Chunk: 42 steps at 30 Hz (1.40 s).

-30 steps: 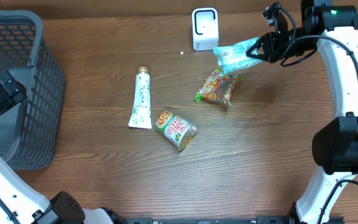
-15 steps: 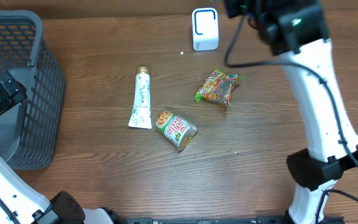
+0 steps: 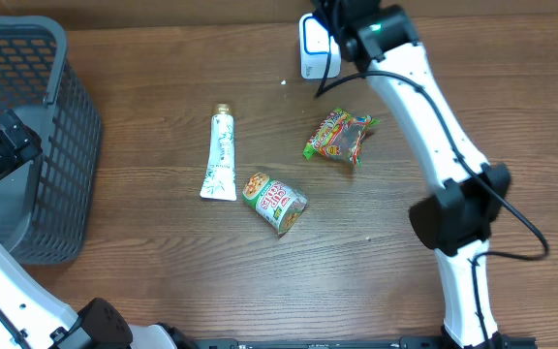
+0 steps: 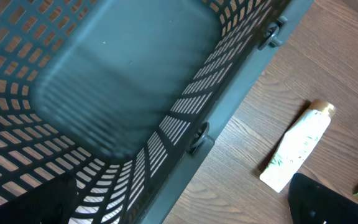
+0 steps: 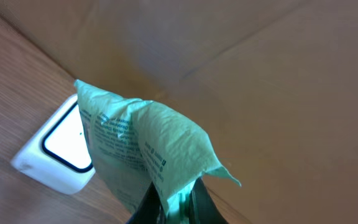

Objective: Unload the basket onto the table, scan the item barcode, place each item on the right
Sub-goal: 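Hold the wipes pack barcode in front of the scanner window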

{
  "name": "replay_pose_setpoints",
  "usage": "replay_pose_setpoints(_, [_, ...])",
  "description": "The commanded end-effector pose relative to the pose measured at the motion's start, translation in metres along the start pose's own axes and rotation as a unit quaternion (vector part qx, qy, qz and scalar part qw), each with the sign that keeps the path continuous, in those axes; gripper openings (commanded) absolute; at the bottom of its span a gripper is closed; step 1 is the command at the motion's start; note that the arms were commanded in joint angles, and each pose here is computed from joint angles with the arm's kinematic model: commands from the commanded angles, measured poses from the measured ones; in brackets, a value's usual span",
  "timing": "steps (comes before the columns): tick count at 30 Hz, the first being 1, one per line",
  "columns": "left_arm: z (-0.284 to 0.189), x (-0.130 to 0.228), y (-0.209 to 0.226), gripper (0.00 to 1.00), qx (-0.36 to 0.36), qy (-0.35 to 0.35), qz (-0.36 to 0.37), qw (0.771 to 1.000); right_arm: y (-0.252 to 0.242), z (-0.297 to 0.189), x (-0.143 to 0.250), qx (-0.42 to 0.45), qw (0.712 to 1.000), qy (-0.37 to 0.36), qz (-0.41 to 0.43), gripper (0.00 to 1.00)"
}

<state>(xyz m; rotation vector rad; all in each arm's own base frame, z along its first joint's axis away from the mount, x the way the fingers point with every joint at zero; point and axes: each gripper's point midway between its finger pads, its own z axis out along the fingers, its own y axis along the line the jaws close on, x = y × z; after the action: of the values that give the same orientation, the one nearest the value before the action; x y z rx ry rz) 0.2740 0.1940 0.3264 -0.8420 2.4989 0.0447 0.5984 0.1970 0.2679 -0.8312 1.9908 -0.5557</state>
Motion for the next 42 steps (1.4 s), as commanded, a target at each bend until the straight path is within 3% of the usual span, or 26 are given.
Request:
replay_pose_setpoints(1, [-0.001,-0.001,0.000,0.99,0.001,-0.002,0.007,1.000,-0.020,0.010,-0.004,0.068,0.997,0.002,-0.021,0.04])
replay_pose_setpoints(19, [-0.001,-0.001,0.000,1.00,0.001,-0.003,0.007,1.000,0.038,0.076,0.023,0.040,0.995,0.027,-0.089,0.04])
replay_pose_setpoints(32, [-0.001,-0.001,0.000,1.00,0.001,-0.003,0.007,1.000,0.019,0.082,0.032,0.083,0.989,0.049,-0.110,0.04])
replay_pose_setpoints(42, [-0.001,-0.001,0.000,0.99,0.001,-0.003,0.007,1.000,0.026,0.082,0.043,0.067,0.987,0.070,-0.128,0.04])
